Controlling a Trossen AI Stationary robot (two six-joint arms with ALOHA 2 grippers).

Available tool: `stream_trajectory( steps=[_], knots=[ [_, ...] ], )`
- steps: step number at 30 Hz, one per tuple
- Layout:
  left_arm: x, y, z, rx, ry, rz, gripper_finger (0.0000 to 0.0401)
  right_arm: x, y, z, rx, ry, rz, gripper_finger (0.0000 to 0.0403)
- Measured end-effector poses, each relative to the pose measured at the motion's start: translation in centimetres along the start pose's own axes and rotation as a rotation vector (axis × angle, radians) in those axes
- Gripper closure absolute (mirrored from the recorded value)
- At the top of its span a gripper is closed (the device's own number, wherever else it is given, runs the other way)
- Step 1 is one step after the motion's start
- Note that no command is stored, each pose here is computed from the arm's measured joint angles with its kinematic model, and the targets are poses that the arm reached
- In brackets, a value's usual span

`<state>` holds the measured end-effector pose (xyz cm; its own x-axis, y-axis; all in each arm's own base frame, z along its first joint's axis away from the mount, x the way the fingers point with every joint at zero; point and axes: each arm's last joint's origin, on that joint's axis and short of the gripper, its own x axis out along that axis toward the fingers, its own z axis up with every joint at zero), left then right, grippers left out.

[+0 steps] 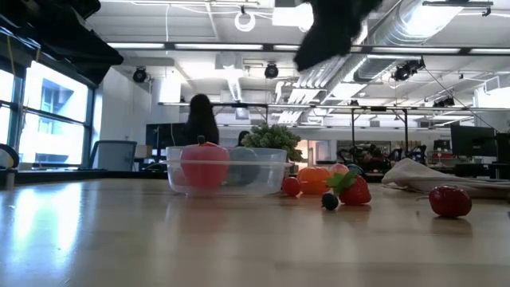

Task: Pick and placing Produce into tupperware
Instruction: Adjust the transparent bin on the table

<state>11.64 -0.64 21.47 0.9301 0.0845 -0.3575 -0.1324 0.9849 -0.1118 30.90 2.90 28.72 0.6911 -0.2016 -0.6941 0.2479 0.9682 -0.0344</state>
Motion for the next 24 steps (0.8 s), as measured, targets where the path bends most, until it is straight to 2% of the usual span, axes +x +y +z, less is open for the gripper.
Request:
stream_trajectory(
  steps=[5, 9, 20, 24],
  knots=[
    [0.0, 0.0, 0.0, 0.0, 0.0, 0.0, 0.0355, 4.0, 0.2, -5.9, 0.058, -0.08, 0.057, 0.0222],
    [0.0, 0.0, 0.0, 0.001, 0.0, 0.0, 0.0355, 6.6, -0.5, -8.5, 0.047, -0.097, 0.053, 0.0222],
    [0.0, 0.0, 0.0, 0.0, 0.001, 0.0, 0.0355, 10.5, -0.9, -10.6, 0.028, -0.023, 0.014, 0.0222],
    [0.0, 0.0, 0.0, 0.0, 0.0, 0.0, 0.0355, 11.0, -0.7, -10.4, 0.036, -0.063, 0.028, 0.0222]
  ],
)
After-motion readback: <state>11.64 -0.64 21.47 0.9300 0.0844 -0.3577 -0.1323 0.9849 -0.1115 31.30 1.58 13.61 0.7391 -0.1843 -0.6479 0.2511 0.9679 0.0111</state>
